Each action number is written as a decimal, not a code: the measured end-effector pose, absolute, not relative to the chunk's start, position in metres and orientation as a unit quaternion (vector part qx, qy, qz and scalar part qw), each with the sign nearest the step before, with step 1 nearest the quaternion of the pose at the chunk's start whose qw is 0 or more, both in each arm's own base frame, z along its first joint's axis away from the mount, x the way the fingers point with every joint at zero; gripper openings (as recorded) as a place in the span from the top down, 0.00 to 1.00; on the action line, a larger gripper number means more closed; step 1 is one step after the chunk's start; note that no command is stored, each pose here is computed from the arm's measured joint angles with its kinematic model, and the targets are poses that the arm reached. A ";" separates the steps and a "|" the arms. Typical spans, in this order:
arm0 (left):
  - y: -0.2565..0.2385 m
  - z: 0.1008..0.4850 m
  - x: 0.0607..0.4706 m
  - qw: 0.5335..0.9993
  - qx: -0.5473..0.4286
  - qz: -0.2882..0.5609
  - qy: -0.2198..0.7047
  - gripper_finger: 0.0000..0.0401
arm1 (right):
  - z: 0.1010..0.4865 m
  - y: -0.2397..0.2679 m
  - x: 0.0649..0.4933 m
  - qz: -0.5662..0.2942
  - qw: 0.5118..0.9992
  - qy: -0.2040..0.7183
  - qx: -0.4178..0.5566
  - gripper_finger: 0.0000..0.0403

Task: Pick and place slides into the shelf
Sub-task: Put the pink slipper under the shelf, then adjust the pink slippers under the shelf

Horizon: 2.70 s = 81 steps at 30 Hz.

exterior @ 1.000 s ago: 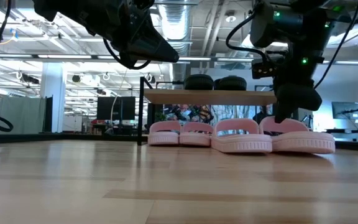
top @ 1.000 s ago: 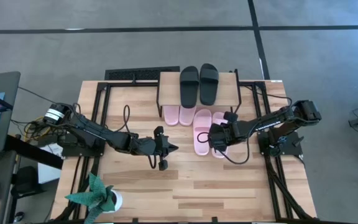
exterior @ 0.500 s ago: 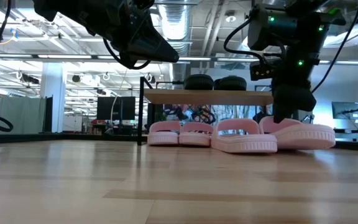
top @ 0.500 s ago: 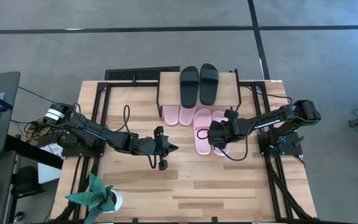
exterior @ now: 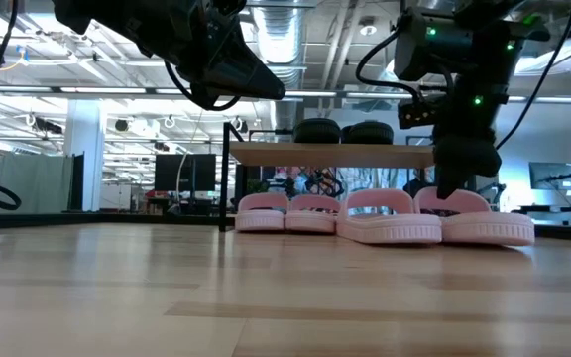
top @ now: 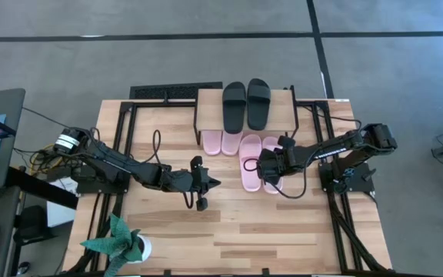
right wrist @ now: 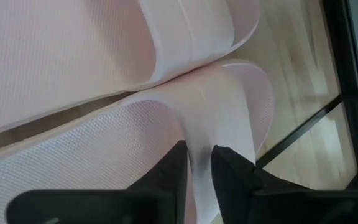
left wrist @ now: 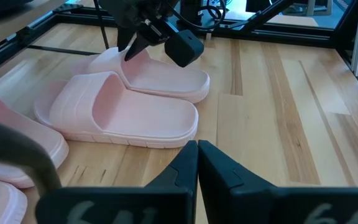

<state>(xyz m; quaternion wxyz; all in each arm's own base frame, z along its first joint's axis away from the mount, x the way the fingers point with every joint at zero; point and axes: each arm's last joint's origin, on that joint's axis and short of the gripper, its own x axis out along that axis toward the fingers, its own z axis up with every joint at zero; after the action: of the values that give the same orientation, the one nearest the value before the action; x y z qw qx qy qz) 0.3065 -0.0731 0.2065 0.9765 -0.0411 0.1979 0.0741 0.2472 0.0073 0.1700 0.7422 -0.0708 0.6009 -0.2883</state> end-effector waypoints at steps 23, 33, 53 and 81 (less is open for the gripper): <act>-0.073 0.206 0.306 0.976 -0.044 0.075 0.198 1.00 | 0.203 0.018 0.253 -0.274 0.742 0.606 -0.082 0.73; -0.070 0.209 0.307 0.966 -0.133 0.145 0.165 1.00 | 0.249 0.058 0.222 -0.198 0.823 0.523 -0.099 0.72; -0.093 0.192 0.376 0.973 -0.154 0.050 0.164 1.00 | 0.201 0.110 0.111 -0.013 0.947 0.292 0.131 0.72; -0.083 0.160 0.443 0.961 -0.106 0.038 0.254 1.00 | 0.147 0.135 0.146 -0.083 0.928 0.351 0.094 0.96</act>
<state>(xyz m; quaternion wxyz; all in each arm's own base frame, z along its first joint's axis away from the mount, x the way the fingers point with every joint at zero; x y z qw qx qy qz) 0.4432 -0.0828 0.1595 0.9605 -0.1064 0.2542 0.0377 0.1460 0.1350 0.1472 0.9280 0.0940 0.3508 -0.0828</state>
